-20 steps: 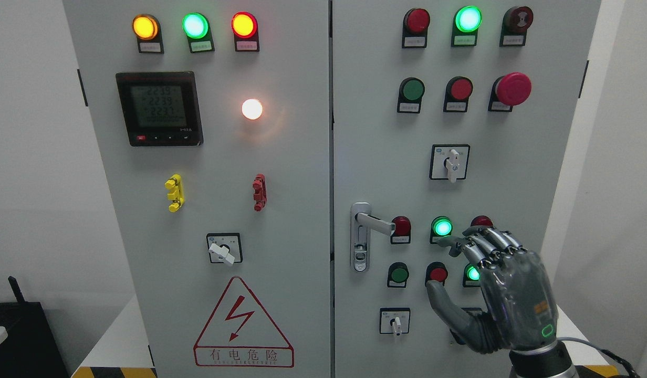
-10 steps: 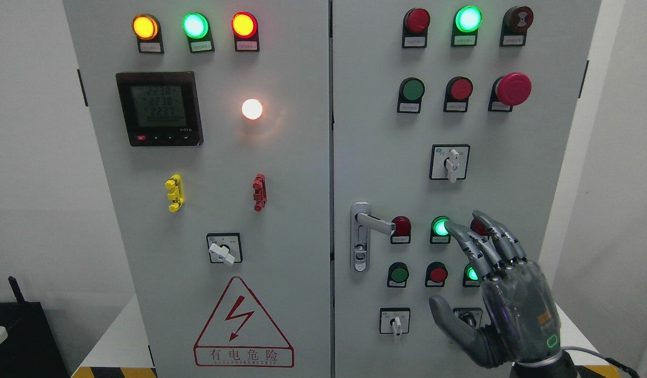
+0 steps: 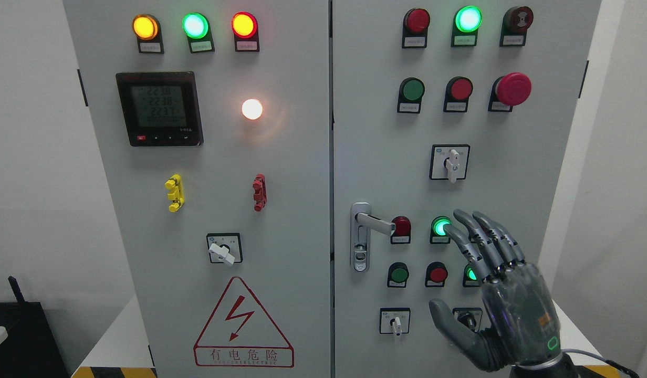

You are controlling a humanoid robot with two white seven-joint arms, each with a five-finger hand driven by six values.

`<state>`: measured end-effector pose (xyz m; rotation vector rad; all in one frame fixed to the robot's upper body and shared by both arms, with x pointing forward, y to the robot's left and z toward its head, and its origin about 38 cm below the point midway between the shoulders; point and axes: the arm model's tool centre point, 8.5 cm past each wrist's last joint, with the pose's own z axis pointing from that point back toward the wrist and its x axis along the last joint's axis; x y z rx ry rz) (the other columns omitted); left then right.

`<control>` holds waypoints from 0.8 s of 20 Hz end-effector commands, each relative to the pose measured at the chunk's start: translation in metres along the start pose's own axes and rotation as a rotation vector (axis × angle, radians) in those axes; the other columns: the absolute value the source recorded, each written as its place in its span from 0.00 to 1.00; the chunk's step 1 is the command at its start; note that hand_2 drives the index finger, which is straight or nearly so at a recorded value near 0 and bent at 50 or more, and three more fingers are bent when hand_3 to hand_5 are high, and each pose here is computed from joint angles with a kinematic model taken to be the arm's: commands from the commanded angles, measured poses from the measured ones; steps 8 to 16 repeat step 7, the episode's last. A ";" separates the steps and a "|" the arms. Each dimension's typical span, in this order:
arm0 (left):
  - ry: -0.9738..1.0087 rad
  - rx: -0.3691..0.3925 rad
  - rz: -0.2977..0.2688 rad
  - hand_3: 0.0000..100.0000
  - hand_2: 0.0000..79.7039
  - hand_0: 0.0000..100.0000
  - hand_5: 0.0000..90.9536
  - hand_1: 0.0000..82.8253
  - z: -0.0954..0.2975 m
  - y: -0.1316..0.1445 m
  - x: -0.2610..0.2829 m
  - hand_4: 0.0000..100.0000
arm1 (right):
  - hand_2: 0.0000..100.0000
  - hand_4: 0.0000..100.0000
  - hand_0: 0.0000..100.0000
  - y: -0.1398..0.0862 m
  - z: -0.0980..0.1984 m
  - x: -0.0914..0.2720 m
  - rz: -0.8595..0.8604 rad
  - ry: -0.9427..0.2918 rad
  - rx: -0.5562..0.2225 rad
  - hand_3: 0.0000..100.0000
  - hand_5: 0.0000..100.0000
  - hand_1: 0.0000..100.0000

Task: Release door handle
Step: 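Open the right hand fingers and pull the hand away from the handle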

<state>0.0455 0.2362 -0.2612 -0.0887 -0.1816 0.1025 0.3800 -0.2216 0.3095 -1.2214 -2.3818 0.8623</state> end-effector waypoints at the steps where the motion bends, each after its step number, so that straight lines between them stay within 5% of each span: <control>1: 0.016 0.003 0.013 0.00 0.00 0.12 0.00 0.47 0.001 0.001 -0.006 0.00 | 0.00 0.00 0.37 0.000 -0.001 0.003 -0.011 -0.003 -0.004 0.06 0.00 0.00; 16: 0.016 0.003 0.013 0.00 0.00 0.12 0.00 0.47 0.001 0.001 -0.006 0.00 | 0.00 0.00 0.37 -0.002 -0.002 0.002 -0.008 0.000 -0.014 0.07 0.00 0.00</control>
